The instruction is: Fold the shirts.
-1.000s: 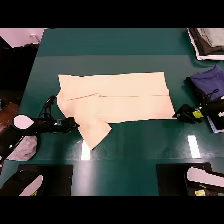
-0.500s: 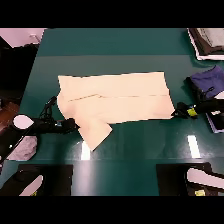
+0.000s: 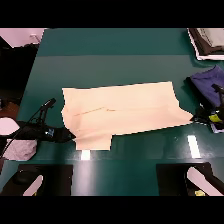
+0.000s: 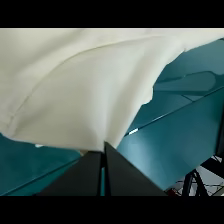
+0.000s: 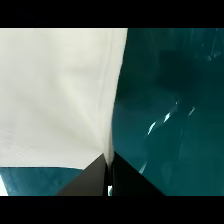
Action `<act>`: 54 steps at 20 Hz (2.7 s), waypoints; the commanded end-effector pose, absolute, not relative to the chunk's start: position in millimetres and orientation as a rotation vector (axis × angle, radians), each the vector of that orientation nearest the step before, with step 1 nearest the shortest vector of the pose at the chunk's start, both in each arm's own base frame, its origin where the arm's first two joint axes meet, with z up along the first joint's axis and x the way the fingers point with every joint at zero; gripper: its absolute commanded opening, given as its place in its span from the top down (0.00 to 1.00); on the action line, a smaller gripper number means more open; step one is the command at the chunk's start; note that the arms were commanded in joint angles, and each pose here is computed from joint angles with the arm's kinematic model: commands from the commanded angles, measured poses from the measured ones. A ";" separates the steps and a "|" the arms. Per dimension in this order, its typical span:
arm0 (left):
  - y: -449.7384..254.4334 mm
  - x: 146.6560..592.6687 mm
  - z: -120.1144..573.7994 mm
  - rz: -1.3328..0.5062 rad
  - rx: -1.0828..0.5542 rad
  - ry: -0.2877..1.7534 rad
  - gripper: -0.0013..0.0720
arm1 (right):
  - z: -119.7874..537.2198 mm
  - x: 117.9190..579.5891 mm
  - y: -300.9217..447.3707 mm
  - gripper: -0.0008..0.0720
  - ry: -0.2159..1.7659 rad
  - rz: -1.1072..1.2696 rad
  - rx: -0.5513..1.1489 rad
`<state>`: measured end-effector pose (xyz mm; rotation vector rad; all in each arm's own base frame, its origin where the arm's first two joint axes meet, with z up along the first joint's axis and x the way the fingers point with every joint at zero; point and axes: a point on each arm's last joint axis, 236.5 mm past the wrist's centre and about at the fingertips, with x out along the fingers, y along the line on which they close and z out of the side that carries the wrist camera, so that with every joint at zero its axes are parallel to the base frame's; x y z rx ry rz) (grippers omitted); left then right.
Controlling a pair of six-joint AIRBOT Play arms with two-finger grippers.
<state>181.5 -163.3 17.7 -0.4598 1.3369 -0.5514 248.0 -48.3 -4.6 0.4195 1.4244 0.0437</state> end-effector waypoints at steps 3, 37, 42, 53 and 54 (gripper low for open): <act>-159.9 214.8 46.2 -0.524 -0.460 1.131 0.94 | 16.7 272.6 -36.9 0.97 1.279 0.060 0.384; -101.0 397.9 39.7 -0.145 -0.526 0.777 0.59 | 1.4 437.8 -27.8 0.34 1.231 0.169 0.466; -112.4 371.4 19.5 -0.182 -0.508 0.923 0.93 | -41.4 401.2 -45.6 0.34 1.406 0.281 0.650; -120.0 350.7 7.3 -0.206 -0.504 1.027 0.93 | -71.9 432.4 4.2 0.37 1.455 0.501 0.742; -121.0 349.3 6.7 -0.209 -0.507 1.034 0.93 | -74.0 431.8 11.3 0.37 1.470 0.519 0.734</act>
